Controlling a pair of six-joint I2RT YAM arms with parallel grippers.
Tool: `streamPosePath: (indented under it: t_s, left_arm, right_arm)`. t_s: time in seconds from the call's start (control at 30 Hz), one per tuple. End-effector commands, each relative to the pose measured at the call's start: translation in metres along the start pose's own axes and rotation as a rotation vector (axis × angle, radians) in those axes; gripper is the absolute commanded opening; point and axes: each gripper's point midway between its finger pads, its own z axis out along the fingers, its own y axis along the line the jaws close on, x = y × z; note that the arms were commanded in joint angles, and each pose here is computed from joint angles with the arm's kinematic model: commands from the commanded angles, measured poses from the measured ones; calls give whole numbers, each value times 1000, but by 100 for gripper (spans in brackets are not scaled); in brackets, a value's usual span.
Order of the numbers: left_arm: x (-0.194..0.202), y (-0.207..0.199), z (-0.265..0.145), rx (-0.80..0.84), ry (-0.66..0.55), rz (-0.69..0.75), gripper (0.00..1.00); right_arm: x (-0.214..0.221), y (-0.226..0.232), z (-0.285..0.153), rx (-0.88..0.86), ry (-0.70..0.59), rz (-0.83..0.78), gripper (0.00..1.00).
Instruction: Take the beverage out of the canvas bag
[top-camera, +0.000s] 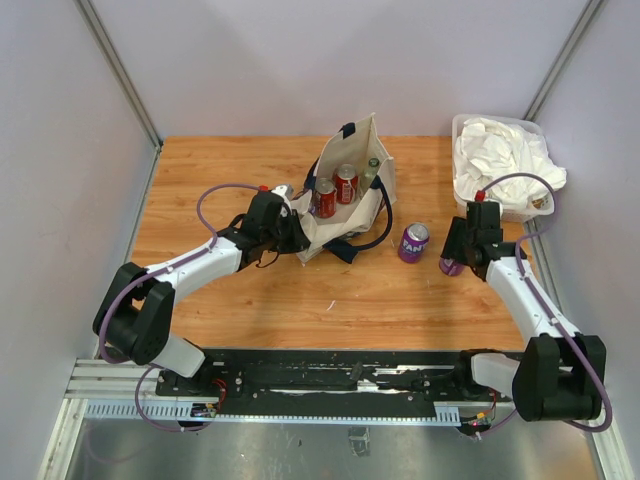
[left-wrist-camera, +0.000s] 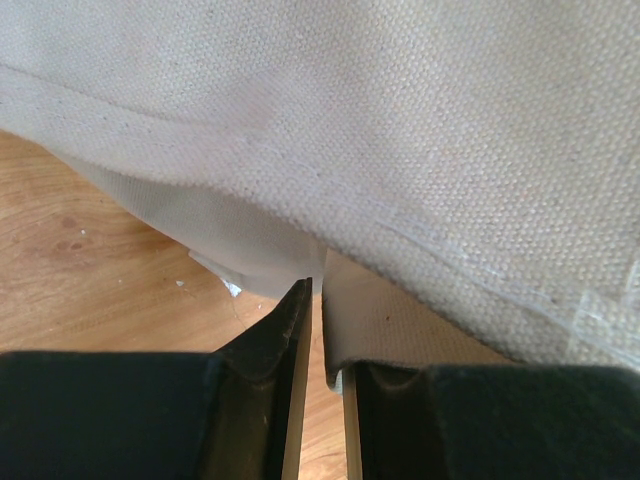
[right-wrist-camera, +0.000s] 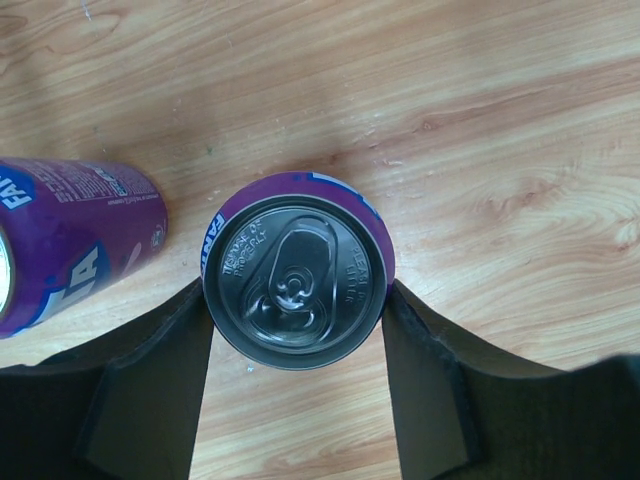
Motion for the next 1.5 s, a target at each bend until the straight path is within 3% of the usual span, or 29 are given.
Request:
streamPosePath:
  t_s: [0.0, 0.07, 0.1, 0.3, 0.47, 0.7, 0.93, 1.13, 1.37, 1.43, 1.47]
  left_arm:
    - [41, 31, -5, -103, 137, -5, 21]
    - [41, 31, -5, -103, 137, -6, 21]
    - [41, 31, -4, -103, 136, -5, 21]
    - [40, 29, -4, -99, 135, -6, 21]
    - [39, 29, -4, -95, 133, -1, 21]
    - [43, 27, -1, -79, 139, -15, 21]
    - [42, 26, 0, -73, 141, -17, 21]
    - [46, 27, 0, -72, 148, -14, 21]
    - [49, 26, 1, -60, 162, -9, 21]
    - [50, 27, 2, -57, 165, -6, 21]
    - [51, 26, 2, -54, 166, -5, 21]
  right_arm:
    - [-2, 0, 4, 2, 10, 35, 61]
    - [-1, -2, 4, 14, 14, 35, 91]
    - [-1, -3, 4, 20, 16, 33, 99]
    - [-14, -7, -8, 41, -9, 23, 98]
    - [-62, -2, -43, 2, -160, 32, 100]
    - [-154, 31, -113, -134, -374, -11, 83]
    - [-210, 106, -163, -232, -468, -239, 71]
    - [-221, 186, -184, -363, -515, -381, 48]
    - [-193, 265, -164, -500, -424, -518, 31]
    - [-183, 281, -155, -516, -395, -542, 9]
    - [-180, 288, -152, -521, -385, -549, 3]
